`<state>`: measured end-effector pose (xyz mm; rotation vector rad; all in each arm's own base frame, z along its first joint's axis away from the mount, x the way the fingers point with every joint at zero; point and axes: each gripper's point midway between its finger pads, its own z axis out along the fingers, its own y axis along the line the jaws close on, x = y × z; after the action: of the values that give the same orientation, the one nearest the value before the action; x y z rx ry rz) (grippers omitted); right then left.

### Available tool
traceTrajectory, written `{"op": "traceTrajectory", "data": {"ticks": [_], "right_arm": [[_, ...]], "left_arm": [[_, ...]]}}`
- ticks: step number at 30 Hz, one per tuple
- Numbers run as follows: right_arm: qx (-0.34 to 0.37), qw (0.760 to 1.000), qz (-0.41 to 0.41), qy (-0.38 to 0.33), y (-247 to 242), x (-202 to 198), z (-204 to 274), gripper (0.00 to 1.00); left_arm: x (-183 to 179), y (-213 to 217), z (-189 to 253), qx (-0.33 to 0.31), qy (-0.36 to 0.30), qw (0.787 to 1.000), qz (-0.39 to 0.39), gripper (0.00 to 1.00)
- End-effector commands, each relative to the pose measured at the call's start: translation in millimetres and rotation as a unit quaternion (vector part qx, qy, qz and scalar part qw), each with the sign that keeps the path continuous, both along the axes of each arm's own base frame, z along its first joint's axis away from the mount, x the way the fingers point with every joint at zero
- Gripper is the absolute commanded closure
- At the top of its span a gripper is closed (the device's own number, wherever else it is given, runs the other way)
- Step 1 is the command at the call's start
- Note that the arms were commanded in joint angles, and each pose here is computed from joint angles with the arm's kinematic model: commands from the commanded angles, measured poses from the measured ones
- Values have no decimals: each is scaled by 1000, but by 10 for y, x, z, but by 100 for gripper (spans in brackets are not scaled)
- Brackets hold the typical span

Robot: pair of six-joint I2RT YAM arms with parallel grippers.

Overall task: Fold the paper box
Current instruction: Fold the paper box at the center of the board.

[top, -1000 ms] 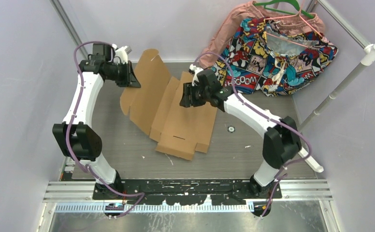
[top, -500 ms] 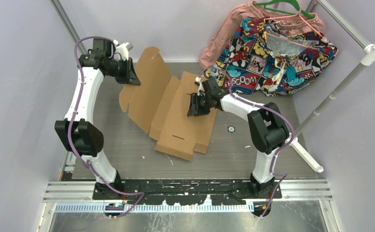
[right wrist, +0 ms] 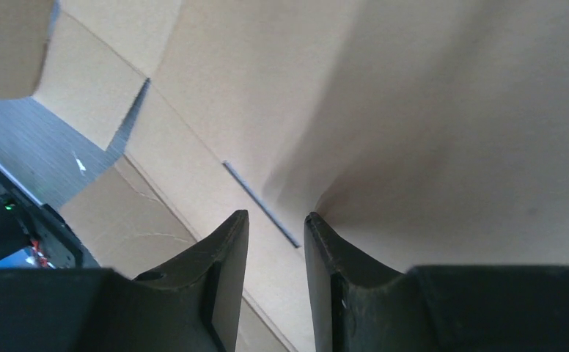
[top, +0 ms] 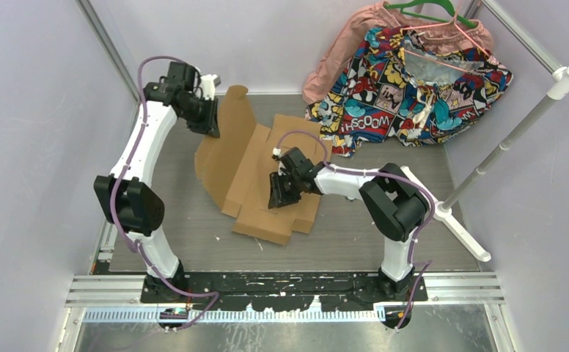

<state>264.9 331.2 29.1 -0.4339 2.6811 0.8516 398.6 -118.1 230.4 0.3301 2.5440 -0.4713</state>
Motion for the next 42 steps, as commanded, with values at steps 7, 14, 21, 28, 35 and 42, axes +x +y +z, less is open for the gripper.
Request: {"op": "traceTrajectory", "data": {"ticks": [7, 14, 21, 28, 35, 42], "right_arm": [[53, 998, -22, -21, 479, -237, 185, 62], [39, 998, -27, -46, 366, -212, 328, 60], [35, 996, -41, -72, 207, -132, 589, 55], [30, 992, -84, -91, -286, 150, 886, 54], [24, 990, -110, -88, -639, 284, 934, 53], [58, 990, -119, -55, -490, 274, 722, 54]], "left_arm": [[-85, 193, -178, 154, -9, 988, 22, 86], [-123, 70, -110, 174, -39, 984, 15, 85], [-140, 60, -60, 268, -81, 960, 4, 91], [-160, 120, -20, 332, -101, 938, -9, 98], [-190, 45, 244, 305, -134, 943, -13, 98], [-274, -230, 473, 266, -155, 951, -41, 98]]}}
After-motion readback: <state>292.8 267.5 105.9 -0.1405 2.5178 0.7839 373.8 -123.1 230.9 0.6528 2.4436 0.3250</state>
